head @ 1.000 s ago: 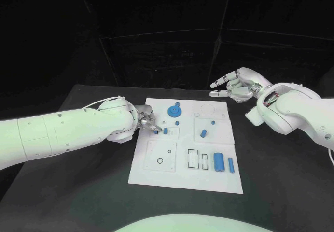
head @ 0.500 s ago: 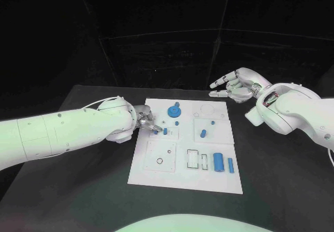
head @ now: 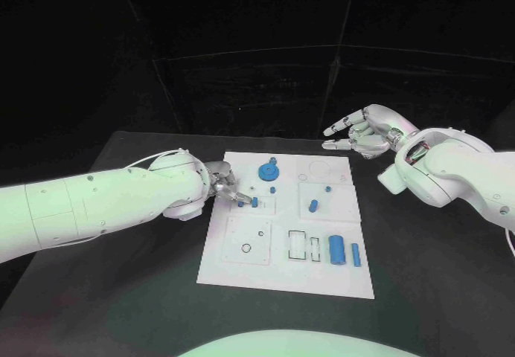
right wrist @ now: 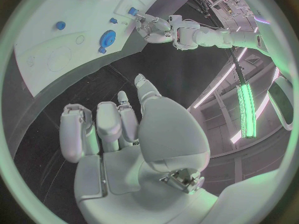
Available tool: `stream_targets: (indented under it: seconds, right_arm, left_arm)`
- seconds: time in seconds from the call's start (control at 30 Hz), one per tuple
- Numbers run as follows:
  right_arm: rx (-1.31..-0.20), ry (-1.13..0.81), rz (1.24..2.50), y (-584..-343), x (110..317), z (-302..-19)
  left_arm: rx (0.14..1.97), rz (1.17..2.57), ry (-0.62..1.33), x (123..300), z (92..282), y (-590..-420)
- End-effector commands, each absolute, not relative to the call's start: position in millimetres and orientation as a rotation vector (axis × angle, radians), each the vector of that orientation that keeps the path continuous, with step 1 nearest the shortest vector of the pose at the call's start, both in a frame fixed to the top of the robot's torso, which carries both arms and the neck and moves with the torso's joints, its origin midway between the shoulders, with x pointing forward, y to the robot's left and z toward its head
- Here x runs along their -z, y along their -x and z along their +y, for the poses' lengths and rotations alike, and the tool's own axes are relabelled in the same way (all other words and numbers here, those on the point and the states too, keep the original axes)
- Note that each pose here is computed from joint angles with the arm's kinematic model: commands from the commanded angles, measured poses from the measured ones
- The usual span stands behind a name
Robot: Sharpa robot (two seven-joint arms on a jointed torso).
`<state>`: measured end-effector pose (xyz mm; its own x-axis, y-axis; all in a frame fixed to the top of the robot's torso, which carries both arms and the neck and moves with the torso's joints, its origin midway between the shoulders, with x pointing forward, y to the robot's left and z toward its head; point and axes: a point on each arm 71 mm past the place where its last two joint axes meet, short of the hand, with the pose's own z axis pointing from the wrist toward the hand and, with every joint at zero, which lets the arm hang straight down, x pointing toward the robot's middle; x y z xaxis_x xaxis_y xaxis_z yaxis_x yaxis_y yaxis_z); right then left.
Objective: Assemble the parts on the task board
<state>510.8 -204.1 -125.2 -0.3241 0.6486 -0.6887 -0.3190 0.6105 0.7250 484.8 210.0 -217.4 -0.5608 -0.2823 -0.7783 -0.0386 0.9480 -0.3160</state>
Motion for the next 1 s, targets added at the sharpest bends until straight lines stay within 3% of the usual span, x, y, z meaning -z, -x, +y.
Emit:
stream_targets:
  seconds: [0.03, 0.57, 0.77, 1.0]
  right_arm:
    - [-1.004, -0.271, 1.623, -510.6, 123.6, -203.7]
    - [-0.998, -0.274, 1.626, -512.0, 124.3, -204.9]
    - [-1.000, -0.274, 1.625, -512.2, 124.3, -204.2]
    - [-1.001, -0.273, 1.625, -511.9, 124.2, -203.9]
  left_arm:
    - [0.417, 2.068, 0.312, 211.9, 209.9, -486.9]
    - [0.704, 1.889, 0.398, 198.8, 204.8, -490.1]
    - [0.886, 1.745, 0.259, 187.0, 186.8, -493.1]
    - [0.905, 1.638, -0.016, 181.9, 165.8, -495.3]
